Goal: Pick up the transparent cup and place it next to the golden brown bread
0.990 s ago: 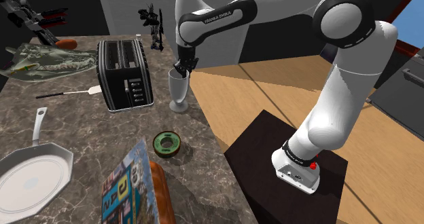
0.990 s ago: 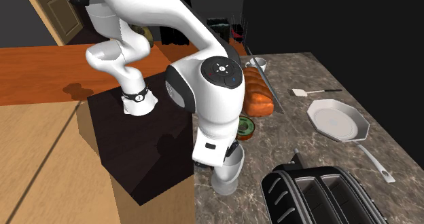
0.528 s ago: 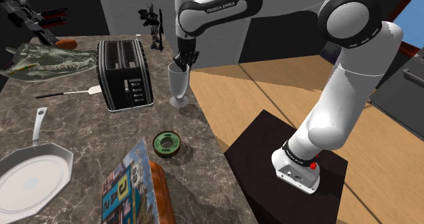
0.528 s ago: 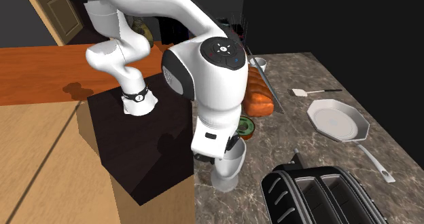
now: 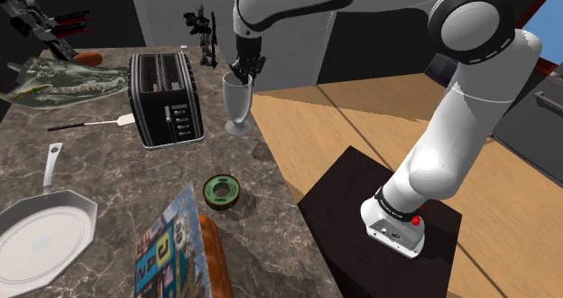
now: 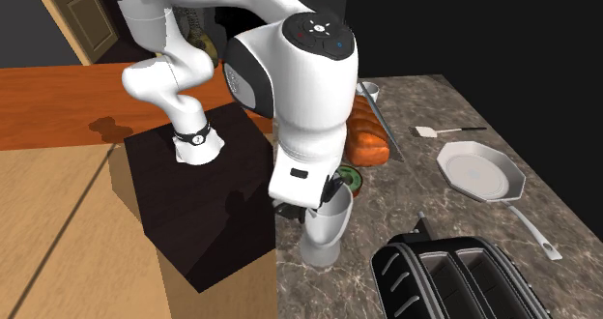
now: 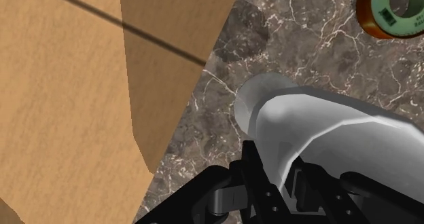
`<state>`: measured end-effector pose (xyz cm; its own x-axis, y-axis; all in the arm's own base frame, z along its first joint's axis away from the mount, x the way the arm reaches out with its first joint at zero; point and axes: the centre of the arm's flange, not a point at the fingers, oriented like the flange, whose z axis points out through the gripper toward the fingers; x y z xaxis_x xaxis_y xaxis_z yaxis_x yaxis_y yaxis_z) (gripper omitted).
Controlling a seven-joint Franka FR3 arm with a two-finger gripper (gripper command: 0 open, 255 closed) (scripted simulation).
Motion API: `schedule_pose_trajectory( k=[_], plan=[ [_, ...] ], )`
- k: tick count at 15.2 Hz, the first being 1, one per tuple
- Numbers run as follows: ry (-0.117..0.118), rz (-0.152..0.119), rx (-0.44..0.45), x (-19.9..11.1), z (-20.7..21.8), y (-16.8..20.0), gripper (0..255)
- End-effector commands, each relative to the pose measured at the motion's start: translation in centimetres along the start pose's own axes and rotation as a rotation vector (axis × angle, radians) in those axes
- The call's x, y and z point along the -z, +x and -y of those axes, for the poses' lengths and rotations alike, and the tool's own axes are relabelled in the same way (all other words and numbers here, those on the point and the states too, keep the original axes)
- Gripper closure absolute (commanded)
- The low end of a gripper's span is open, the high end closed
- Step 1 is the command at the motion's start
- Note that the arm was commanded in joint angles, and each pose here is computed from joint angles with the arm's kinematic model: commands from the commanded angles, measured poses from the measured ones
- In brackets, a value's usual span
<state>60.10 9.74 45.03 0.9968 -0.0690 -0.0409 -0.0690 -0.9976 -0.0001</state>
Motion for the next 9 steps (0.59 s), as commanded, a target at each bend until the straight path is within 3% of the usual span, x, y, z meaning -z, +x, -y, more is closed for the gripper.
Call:
schedule_pose_trajectory(
  k=[1, 9],
  plan=[
    [0.000, -0.001, 0.000, 1.2, 0.0, 0.0, 255],
    [0.000, -0.001, 0.000, 5.5, 0.0, -0.1, 255]
  ],
)
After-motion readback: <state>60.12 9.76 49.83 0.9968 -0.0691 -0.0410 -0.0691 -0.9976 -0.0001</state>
